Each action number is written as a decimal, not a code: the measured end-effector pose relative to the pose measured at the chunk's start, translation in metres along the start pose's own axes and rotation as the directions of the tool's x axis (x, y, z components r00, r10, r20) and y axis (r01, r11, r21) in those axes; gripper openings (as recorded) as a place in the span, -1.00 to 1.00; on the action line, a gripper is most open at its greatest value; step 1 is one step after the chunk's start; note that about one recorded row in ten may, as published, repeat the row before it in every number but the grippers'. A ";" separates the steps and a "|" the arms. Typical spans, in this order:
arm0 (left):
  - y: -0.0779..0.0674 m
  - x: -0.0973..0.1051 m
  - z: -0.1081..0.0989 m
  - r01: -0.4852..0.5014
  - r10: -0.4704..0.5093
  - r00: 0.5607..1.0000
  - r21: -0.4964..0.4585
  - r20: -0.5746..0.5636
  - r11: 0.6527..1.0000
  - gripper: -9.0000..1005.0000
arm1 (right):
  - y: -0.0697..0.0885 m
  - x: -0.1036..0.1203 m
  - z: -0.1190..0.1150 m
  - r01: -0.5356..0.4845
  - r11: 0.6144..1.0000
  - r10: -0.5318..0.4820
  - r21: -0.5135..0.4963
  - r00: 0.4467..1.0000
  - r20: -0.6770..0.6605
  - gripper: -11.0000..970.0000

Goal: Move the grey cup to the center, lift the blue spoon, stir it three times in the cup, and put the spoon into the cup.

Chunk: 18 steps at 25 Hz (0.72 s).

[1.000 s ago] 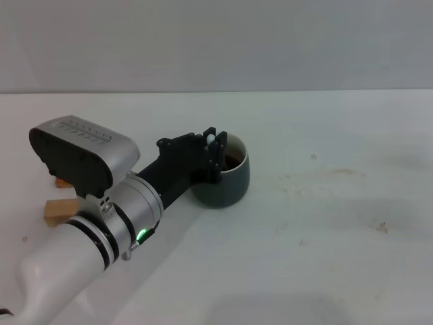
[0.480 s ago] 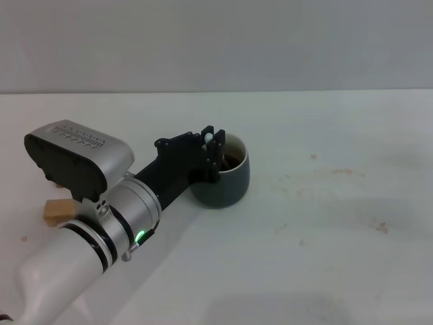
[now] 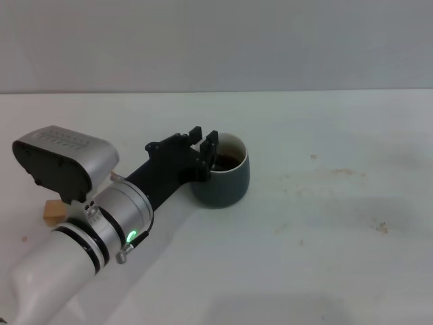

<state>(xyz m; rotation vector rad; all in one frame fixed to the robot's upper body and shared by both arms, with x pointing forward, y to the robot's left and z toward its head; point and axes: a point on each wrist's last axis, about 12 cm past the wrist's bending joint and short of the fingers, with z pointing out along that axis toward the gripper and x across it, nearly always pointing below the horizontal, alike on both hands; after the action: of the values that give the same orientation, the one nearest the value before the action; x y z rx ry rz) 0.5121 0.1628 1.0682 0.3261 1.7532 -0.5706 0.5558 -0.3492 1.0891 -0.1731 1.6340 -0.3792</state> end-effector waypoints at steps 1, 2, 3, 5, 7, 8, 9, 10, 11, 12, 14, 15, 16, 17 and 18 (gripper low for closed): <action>0.001 0.000 0.000 0.003 -0.003 1.000 0.000 0.005 1.000 -0.60 | 0.000 0.000 0.000 0.000 1.000 0.000 0.000 1.000 0.000 -0.79; 0.002 0.000 -0.001 0.005 -0.005 1.000 0.000 0.008 1.000 -0.60 | 0.000 0.000 0.000 0.000 1.000 0.000 0.000 1.000 0.000 -0.79; 0.002 0.000 -0.002 0.006 -0.006 1.000 -0.002 0.011 1.000 -0.60 | 0.000 0.000 0.000 0.000 1.000 0.000 0.000 1.000 0.000 -0.79; 0.003 0.000 -0.003 0.009 -0.009 1.000 -0.005 0.018 1.000 -0.60 | 0.000 0.000 0.000 -0.001 1.000 0.001 0.000 1.000 0.000 -0.78; 0.005 -0.002 -0.005 0.014 -0.013 0.999 -0.011 0.036 1.000 -0.30 | 0.000 0.001 0.000 -0.001 1.000 0.001 0.000 1.000 -0.002 -0.77; 0.007 -0.003 -0.007 0.017 -0.016 0.999 -0.019 0.051 1.000 -0.15 | 0.000 0.001 0.000 -0.002 1.000 0.002 0.001 1.000 -0.003 -0.77; 0.011 -0.005 -0.009 0.018 -0.016 0.997 -0.030 0.070 0.999 -0.05 | -0.001 0.001 0.000 -0.004 1.000 0.004 0.003 1.000 -0.005 -0.77; 0.016 -0.008 -0.012 0.018 -0.014 0.995 -0.049 0.096 0.999 0.04 | -0.002 0.002 0.000 -0.007 1.000 0.007 0.008 1.000 -0.004 -0.77; 0.016 -0.008 -0.012 0.018 -0.014 0.995 -0.049 0.096 0.999 0.13 | -0.004 0.002 0.000 -0.012 1.000 0.012 0.016 1.000 -0.002 -0.76; 0.036 -0.020 -0.021 0.015 0.005 0.984 -0.111 0.178 0.994 0.22 | -0.007 0.002 0.000 -0.019 0.999 0.019 0.029 1.000 -0.002 -0.76; 0.048 -0.026 -0.028 0.004 0.030 0.974 -0.149 0.225 0.989 0.32 | -0.018 0.004 -0.002 -0.049 0.996 0.049 0.073 0.999 0.002 -0.75; 0.048 -0.026 -0.028 0.004 0.030 0.974 -0.149 0.225 0.989 0.33 | -0.024 0.006 -0.004 -0.064 0.993 0.064 0.097 0.998 0.003 -0.75; 0.059 -0.030 -0.034 -0.009 0.060 0.961 -0.188 0.270 0.982 0.33 | -0.031 0.009 -0.007 -0.089 0.987 0.088 0.131 0.996 0.012 -0.75; 0.082 -0.036 -0.047 -0.023 0.118 0.933 -0.270 0.340 0.963 0.33 | -0.040 0.012 -0.011 -0.113 0.979 0.111 0.170 0.994 0.022 -0.74; 0.089 -0.036 -0.051 -0.023 0.134 0.925 -0.301 0.356 0.953 0.34 | -0.046 0.015 -0.015 -0.129 0.972 0.126 0.198 0.992 0.030 -0.74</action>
<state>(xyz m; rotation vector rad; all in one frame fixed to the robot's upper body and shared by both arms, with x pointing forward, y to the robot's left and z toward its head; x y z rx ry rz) 0.5245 0.2678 1.0937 0.0712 1.4200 -0.2831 0.5346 -0.3946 1.0917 0.0794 1.5706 -0.4389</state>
